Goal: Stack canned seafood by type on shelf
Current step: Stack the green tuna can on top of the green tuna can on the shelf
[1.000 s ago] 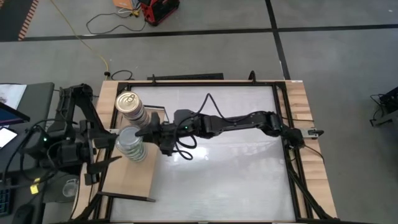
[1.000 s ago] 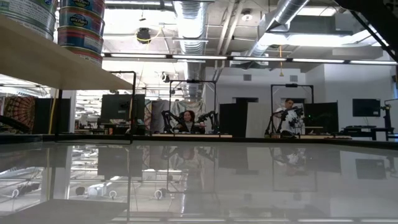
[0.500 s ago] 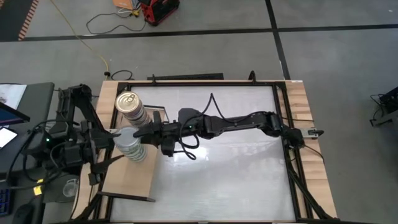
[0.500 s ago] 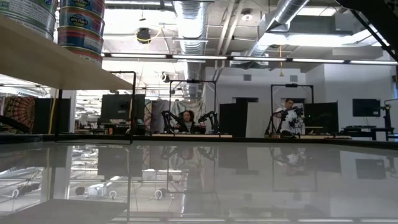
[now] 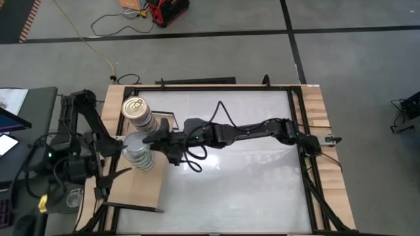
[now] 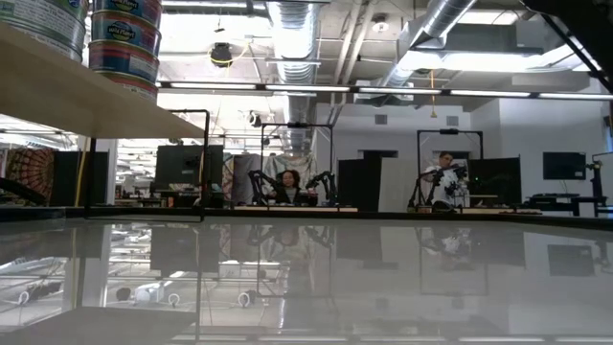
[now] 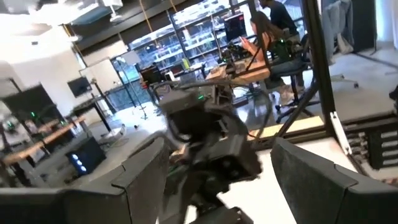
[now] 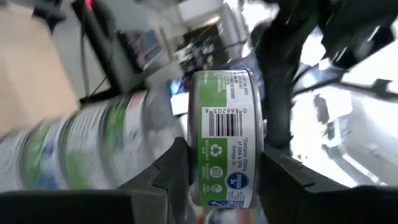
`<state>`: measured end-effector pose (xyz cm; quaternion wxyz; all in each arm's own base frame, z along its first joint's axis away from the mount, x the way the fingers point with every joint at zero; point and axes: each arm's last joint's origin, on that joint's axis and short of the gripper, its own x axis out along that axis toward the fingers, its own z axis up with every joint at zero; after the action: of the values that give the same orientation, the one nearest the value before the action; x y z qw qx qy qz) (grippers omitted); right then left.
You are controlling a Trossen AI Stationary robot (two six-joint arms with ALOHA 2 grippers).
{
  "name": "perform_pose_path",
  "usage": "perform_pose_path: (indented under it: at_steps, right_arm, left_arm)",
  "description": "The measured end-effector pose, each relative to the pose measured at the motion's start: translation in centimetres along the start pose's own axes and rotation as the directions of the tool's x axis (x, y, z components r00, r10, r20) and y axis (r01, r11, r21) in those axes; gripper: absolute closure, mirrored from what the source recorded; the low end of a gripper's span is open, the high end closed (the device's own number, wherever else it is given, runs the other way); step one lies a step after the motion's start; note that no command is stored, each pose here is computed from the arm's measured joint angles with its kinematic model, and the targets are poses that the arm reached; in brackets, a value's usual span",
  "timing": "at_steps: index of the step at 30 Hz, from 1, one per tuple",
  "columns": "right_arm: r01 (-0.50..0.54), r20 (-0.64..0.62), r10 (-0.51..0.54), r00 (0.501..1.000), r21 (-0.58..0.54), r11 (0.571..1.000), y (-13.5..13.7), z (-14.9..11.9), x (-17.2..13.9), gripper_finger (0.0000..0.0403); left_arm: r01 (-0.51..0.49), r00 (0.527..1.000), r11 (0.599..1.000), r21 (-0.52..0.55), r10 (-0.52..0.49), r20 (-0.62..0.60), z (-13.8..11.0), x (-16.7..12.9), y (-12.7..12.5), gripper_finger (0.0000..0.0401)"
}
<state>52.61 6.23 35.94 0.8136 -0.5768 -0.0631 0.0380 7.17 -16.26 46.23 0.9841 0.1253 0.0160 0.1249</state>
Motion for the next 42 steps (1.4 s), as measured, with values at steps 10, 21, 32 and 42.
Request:
perform_pose_path:
  at_steps: [10, 21, 32, 42]
  right_arm:
    - [-0.046, -0.009, 0.046, 0.999, 0.044, 0.998, 0.1, -1.2, 0.0, 0.0225]
    - [-0.065, 0.06, 0.062, 0.996, 0.066, 0.996, 0.2, -0.7, 0.0, 0.0225]
    - [-0.075, 0.06, 0.067, 0.996, 0.137, 0.988, 0.2, -1.0, 0.0, 0.0208]
    - [-0.07, 0.061, 0.062, 0.996, 0.146, 0.987, 0.1, -1.0, 0.0, 0.0155]
  left_arm:
    - [0.001, 1.0, 0.997, 0.073, -0.001, 0.001, -0.4, 0.0, -1.4, 0.0129]
    - [0.001, 1.0, 0.994, 0.107, -0.001, 0.0, -1.1, 0.0, -1.8, 0.0129]
    - [0.002, 1.0, 0.984, 0.176, -0.002, 0.001, -2.1, 0.0, -2.2, 0.0129]
    - [-0.009, 1.0, 0.969, 0.248, 0.01, -0.002, -2.5, 0.2, -2.2, 0.0129]
